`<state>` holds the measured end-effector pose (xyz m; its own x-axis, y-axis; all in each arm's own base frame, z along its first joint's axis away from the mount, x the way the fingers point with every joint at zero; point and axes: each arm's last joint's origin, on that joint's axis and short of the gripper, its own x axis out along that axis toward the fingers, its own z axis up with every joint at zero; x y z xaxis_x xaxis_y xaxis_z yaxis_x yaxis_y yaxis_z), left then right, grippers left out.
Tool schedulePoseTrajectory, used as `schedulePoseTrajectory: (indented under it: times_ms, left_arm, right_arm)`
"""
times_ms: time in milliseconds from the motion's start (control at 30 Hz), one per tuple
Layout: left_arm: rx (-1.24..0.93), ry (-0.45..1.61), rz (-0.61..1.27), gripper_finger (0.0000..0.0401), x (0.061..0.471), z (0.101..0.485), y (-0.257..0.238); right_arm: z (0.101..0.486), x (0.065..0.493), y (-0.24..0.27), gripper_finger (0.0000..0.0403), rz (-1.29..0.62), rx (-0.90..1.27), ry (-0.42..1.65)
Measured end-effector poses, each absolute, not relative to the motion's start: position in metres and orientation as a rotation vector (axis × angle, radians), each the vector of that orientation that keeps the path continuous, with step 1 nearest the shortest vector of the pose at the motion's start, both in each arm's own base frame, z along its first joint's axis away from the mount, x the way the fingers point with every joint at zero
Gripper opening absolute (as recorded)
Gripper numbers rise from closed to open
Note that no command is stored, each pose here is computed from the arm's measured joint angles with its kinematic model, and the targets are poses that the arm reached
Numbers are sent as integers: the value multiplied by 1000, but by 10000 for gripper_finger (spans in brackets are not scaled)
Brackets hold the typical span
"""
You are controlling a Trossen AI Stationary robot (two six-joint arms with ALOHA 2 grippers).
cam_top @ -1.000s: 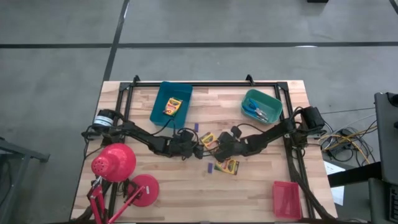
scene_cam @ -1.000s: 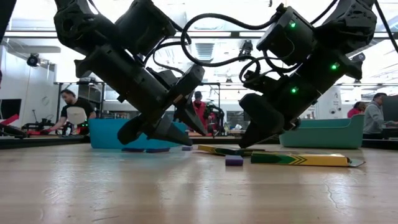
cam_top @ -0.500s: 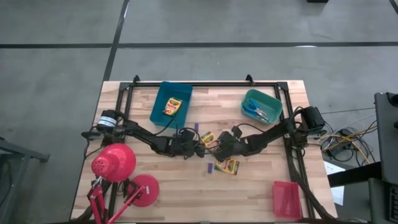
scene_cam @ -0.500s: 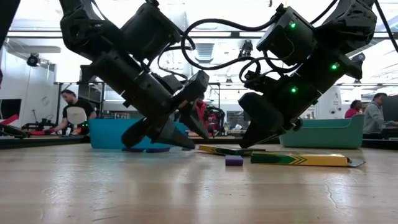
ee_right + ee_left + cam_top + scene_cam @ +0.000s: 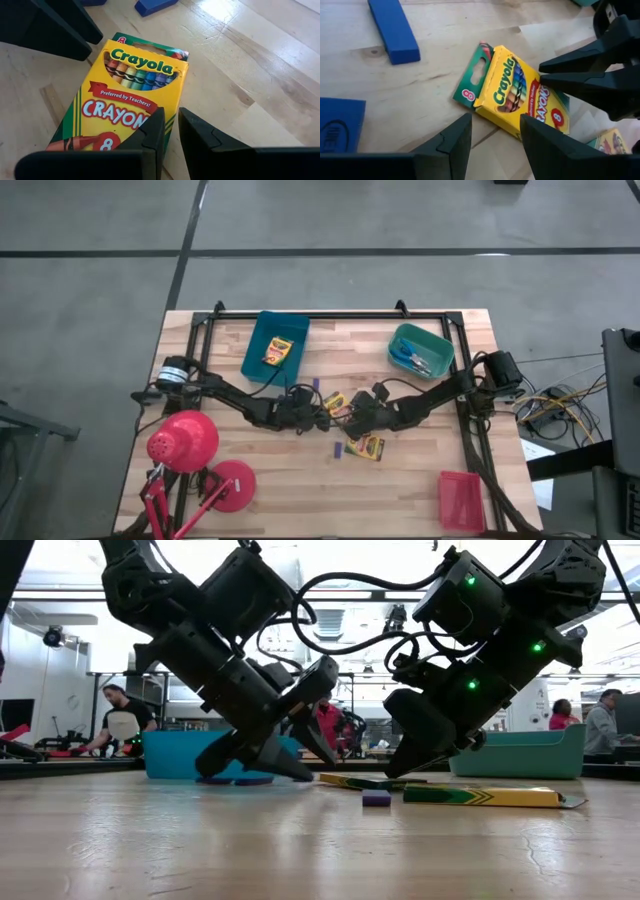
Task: Pick & Place School Supplies
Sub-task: Put the yellow crayon box into the blue bin
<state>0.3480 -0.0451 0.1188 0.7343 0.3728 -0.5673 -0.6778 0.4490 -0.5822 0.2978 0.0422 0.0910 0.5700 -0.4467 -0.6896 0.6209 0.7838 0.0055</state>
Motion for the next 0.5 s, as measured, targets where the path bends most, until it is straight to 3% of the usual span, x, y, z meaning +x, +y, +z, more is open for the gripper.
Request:
schedulePoseTrajectory:
  times_ms: [500]
  left_arm:
    - [-905,399,667,172,348,118,-41]
  right_arm:
    - [92,299,43,52,-625,268,711]
